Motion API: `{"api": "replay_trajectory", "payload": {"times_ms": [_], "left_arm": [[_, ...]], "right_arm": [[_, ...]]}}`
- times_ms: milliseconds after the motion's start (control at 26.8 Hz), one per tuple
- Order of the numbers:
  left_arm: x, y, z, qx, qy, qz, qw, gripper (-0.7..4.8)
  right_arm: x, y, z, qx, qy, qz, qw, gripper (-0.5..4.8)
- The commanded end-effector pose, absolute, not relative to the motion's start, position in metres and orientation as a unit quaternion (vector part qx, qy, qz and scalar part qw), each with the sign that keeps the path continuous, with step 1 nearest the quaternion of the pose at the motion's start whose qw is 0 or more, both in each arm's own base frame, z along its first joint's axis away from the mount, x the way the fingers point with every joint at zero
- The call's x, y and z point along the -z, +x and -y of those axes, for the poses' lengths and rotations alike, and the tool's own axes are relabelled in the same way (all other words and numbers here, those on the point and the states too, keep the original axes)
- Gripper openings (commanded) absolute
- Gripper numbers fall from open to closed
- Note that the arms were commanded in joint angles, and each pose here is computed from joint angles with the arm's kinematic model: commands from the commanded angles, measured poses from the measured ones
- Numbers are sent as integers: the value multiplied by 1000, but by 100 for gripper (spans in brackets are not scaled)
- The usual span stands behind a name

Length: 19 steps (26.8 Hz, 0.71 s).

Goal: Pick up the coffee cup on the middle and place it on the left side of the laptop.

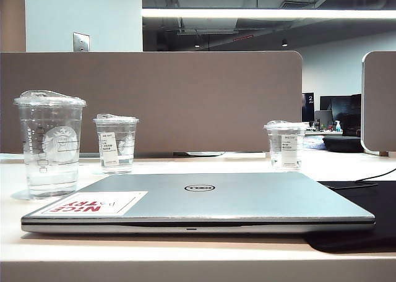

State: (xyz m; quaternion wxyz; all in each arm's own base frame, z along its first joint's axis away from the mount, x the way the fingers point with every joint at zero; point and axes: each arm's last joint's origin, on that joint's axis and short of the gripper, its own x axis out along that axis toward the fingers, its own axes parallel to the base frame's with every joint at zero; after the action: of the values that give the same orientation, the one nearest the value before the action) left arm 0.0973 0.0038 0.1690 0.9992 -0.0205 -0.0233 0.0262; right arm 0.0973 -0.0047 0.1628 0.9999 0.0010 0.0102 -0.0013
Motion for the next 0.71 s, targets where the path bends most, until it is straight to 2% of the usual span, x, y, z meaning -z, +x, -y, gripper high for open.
{"api": "replay_trajectory", "payload": {"times_ms": [37,710], "left_arm": [[-171,97,-3,-15,-15,27,999,-5],[-170,97,-3,-16,-13,23,1000,-5]], "right_arm": [[-163,97,5,1,0,-2,1000,-5],[-163,97,5,1,0,-2,1000,-5]]}}
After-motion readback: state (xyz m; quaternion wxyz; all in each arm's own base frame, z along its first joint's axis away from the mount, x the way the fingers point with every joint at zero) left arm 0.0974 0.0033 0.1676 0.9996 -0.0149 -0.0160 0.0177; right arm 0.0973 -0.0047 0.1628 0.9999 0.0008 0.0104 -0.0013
